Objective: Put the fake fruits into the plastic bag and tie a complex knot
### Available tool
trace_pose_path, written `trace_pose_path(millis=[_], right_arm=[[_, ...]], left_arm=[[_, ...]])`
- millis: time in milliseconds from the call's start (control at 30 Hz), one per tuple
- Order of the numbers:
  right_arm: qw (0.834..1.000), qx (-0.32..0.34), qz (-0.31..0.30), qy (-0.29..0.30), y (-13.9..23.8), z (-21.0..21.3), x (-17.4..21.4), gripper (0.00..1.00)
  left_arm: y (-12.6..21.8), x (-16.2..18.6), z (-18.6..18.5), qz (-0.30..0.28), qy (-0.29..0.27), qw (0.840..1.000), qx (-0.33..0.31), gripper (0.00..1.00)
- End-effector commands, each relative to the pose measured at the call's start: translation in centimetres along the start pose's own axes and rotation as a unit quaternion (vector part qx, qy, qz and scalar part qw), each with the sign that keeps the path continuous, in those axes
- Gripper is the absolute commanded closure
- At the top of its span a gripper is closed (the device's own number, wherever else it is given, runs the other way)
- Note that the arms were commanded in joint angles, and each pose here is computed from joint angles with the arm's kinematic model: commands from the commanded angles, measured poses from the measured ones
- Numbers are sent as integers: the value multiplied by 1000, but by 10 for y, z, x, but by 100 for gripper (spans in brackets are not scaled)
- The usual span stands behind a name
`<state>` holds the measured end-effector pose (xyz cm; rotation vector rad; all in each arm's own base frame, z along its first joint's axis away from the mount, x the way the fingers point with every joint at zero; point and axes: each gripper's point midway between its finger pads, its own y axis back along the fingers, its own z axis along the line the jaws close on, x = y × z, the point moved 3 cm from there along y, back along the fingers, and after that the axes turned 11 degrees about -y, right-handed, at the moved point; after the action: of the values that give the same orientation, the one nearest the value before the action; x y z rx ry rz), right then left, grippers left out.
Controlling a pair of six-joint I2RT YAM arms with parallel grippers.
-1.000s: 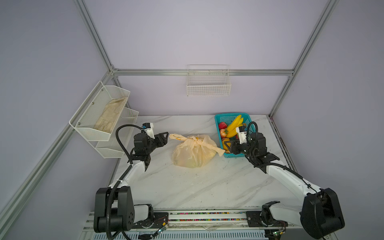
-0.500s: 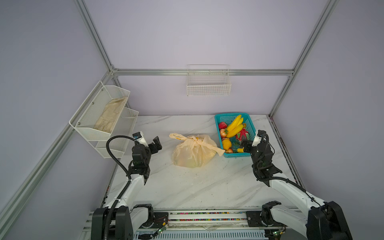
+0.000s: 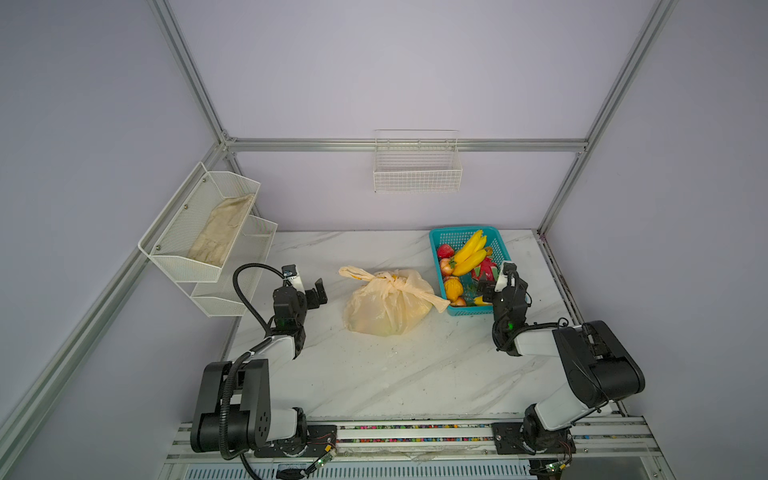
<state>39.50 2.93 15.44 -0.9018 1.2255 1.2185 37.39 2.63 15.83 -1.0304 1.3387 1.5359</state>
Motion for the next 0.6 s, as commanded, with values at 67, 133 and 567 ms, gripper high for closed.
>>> trace_pose_path(millis=[67,133,567], right_arm=[[999,-27,-40,-13,-5,-5,0,3],[999,-28,-40,-13,-7,-8,6,2],[999,-13,-29,-35,-15,-19,12,3]], left_arm=[[14,-8,-1,-28,-50,998,6,0],[11,11,-1,-12,-52,999,-1,0],[-14,37,-4,-13,-55,998,0,0]])
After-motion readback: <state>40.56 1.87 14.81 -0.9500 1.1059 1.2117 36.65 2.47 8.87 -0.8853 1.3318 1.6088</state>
